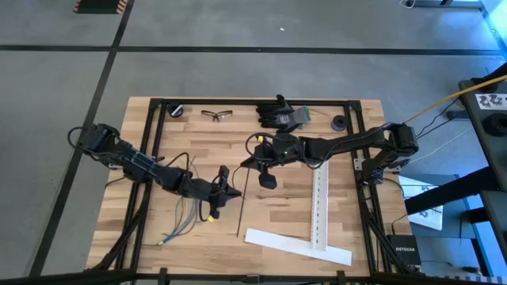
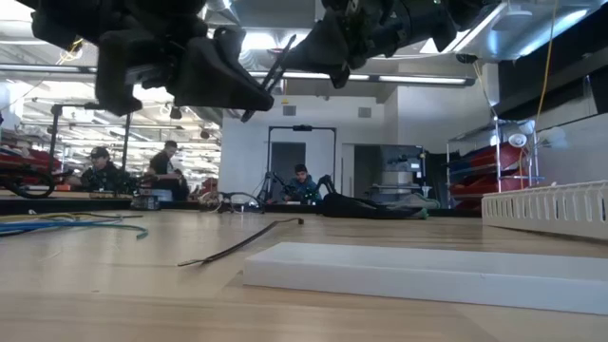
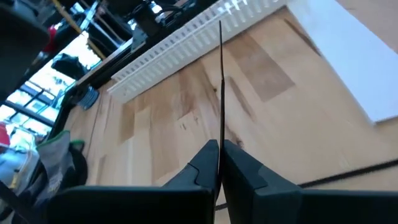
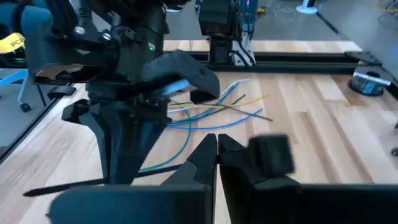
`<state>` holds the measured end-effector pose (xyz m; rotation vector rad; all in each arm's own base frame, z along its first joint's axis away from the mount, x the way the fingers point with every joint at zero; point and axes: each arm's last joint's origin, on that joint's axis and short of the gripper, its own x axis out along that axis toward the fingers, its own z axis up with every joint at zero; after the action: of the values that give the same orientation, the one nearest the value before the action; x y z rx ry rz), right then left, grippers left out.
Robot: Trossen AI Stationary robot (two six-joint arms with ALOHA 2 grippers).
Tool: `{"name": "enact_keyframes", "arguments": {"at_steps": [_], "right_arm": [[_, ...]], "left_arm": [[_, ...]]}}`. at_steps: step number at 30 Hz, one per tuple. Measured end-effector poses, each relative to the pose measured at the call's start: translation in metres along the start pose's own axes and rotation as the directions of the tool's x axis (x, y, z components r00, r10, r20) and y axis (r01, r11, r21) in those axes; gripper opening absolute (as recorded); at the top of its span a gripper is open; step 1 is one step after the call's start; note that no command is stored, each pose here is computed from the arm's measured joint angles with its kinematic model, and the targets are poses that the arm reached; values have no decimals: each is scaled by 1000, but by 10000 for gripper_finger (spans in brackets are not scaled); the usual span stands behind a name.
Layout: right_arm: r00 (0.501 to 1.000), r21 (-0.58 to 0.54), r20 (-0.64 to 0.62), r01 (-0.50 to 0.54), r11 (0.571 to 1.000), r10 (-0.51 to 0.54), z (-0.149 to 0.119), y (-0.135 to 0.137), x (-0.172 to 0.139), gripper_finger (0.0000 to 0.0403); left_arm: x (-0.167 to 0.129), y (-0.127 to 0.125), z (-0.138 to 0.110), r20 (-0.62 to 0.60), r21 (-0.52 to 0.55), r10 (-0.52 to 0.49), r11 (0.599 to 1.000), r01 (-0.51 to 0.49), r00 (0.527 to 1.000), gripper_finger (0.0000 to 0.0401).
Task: Ziptie cables
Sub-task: Wrap the cable wires with the black zip tie
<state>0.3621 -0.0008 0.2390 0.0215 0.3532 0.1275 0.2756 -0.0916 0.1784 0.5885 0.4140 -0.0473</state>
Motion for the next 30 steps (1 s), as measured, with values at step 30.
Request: {"name": "enact_keyframes", "arguments": {"at_steps": [30], "right_arm": [[971, -391, 78, 239, 889, -227, 7, 13, 1, 0]], "left_arm": [[0, 24, 28, 255, -779, 351, 627, -24, 901, 0]]}}
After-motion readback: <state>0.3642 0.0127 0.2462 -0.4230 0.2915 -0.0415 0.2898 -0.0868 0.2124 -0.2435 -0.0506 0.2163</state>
